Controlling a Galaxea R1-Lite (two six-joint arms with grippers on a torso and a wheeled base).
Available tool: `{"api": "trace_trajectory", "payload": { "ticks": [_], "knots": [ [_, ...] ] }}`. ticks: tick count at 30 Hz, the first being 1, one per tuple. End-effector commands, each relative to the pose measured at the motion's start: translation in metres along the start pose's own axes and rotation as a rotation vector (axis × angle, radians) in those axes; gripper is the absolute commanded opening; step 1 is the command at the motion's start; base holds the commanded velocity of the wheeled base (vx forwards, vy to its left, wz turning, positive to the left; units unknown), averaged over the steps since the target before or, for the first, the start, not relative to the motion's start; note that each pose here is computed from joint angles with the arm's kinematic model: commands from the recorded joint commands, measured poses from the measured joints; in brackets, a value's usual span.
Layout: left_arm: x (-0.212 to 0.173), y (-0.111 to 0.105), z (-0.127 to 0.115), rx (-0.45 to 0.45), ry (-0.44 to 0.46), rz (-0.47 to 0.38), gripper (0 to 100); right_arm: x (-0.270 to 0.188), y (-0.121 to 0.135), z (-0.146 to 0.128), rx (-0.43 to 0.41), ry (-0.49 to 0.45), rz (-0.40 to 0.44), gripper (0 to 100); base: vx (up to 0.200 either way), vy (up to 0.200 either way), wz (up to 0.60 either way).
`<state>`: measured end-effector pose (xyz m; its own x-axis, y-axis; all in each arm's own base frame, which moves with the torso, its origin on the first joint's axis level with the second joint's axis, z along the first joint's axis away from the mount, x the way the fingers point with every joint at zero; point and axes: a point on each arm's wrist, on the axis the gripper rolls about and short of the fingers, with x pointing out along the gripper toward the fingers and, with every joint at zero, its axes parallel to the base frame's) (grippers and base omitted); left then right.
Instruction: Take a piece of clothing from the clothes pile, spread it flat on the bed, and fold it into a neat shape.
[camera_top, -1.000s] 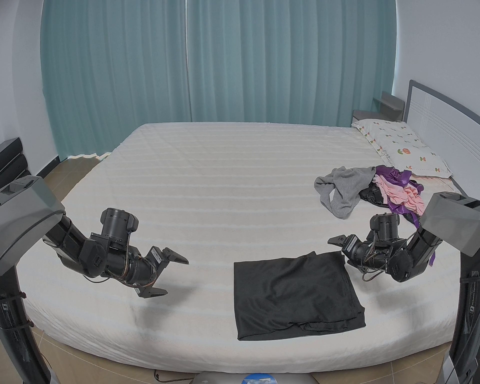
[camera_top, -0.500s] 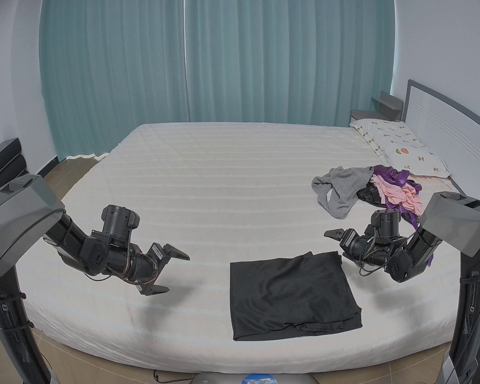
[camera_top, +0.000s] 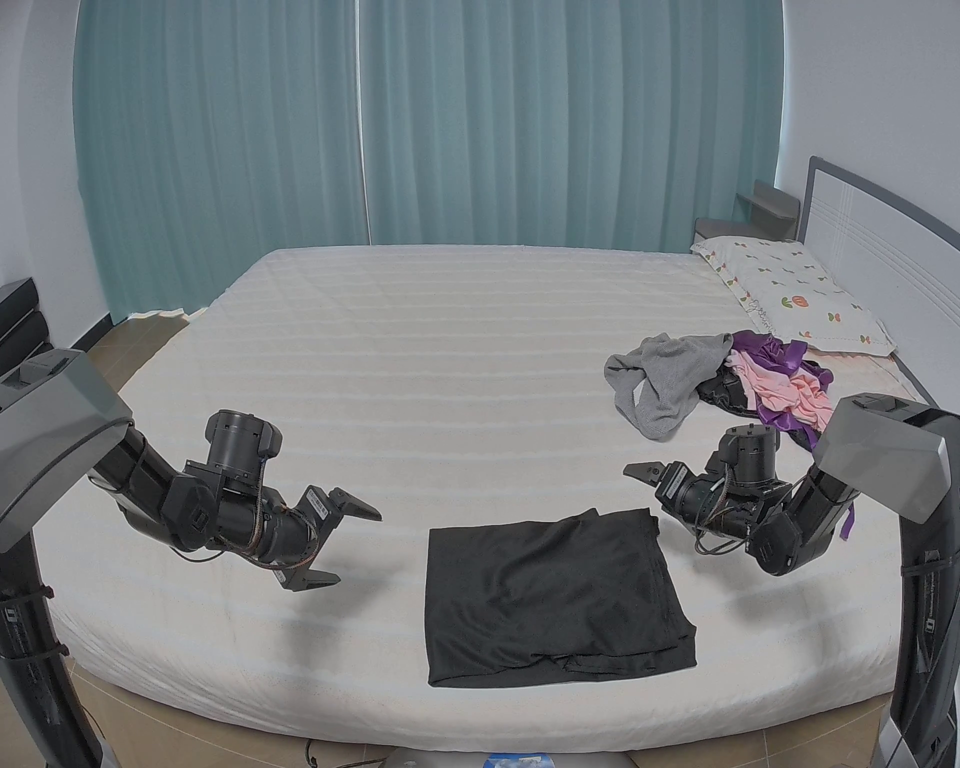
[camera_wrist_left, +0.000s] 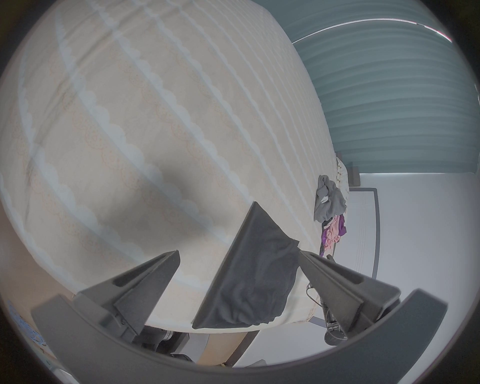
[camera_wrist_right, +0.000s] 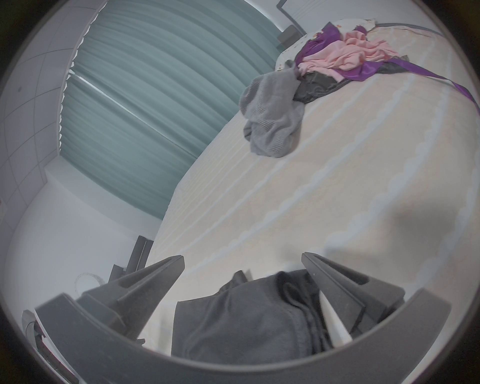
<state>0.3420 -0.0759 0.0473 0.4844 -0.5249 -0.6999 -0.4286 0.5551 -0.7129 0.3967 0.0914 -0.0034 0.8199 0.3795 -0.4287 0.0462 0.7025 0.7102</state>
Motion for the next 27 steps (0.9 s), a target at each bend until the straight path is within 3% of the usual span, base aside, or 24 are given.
{"api": "trace_trajectory", "payload": {
  "ticks": [1,6,27],
  "knots": [
    [0.001,0.001,0.0,-0.001,0.002,0.003,100,0.009,-0.002,-0.008,-0.005,0.015,0.002,100,0.0,0.0,0.0],
    [0.001,0.001,0.0,-0.001,0.002,0.002,100,0.016,0.002,-0.019,-0.016,0.038,0.012,100,0.0,0.0,0.0],
    [0.001,0.001,0.0,-0.001,0.002,0.002,100,0.023,-0.008,-0.023,-0.07,0.045,-0.009,100,0.0,0.0,0.0]
  ]
}}
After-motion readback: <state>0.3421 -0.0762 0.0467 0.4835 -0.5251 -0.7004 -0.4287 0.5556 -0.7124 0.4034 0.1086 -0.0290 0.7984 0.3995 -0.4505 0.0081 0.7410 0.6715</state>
